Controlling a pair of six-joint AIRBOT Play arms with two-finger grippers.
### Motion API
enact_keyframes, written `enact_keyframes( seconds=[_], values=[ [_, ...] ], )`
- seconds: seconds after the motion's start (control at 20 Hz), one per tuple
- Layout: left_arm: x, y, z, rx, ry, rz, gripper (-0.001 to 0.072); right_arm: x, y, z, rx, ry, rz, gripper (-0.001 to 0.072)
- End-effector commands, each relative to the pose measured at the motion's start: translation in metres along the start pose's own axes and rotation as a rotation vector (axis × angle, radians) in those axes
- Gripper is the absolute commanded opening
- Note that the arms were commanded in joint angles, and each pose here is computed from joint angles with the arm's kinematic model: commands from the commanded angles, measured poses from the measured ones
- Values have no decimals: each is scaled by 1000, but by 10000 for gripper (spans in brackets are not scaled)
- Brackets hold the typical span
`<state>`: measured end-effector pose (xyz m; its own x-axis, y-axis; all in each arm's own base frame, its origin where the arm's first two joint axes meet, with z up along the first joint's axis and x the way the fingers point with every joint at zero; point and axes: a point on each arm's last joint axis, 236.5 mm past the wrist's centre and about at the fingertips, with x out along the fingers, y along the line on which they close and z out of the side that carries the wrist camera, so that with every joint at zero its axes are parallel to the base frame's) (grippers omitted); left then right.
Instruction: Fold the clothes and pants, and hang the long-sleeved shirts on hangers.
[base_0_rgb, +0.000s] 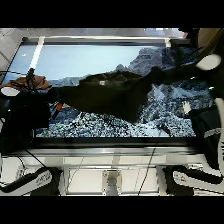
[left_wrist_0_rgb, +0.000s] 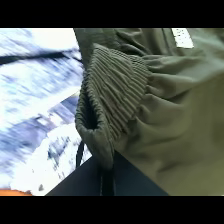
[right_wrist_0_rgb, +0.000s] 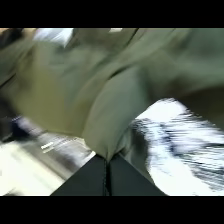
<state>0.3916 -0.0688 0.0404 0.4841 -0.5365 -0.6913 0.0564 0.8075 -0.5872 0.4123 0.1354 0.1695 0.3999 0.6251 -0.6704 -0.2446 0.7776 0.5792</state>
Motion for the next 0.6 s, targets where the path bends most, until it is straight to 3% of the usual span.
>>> enact_keyframes(
  seconds=[0.0, 0.15, 0.3, 0.35, 0.4, 0.45, 0.55],
  values=[
    [-1, -27, -35, 74, 121, -20, 26, -48, -54, -1, 19, 35, -245, 3],
    [19, -41, -80, 92, 247, -45, 26, -25, -86, -25, 78, 163, -280, 4],
    [40, -23, -149, 48, 407, 14, 25, 12, -118, -44, 154, 276, -272, 5],
    [45, -18, -166, 29, 431, 24, 25, 24, -128, -50, 179, 312, -270, 94],
    [50, -11, -178, 2, 442, 40, 26, 32, -136, -54, 198, 332, -270, 315],
    [53, -5, -184, -18, 440, 54, 26, 39, -145, -51, 202, 320, -282, 384],
    [54, -2, -184, -22, 429, 61, 26, 36, -159, -31, 177, 231, -335, 384]
  ],
)
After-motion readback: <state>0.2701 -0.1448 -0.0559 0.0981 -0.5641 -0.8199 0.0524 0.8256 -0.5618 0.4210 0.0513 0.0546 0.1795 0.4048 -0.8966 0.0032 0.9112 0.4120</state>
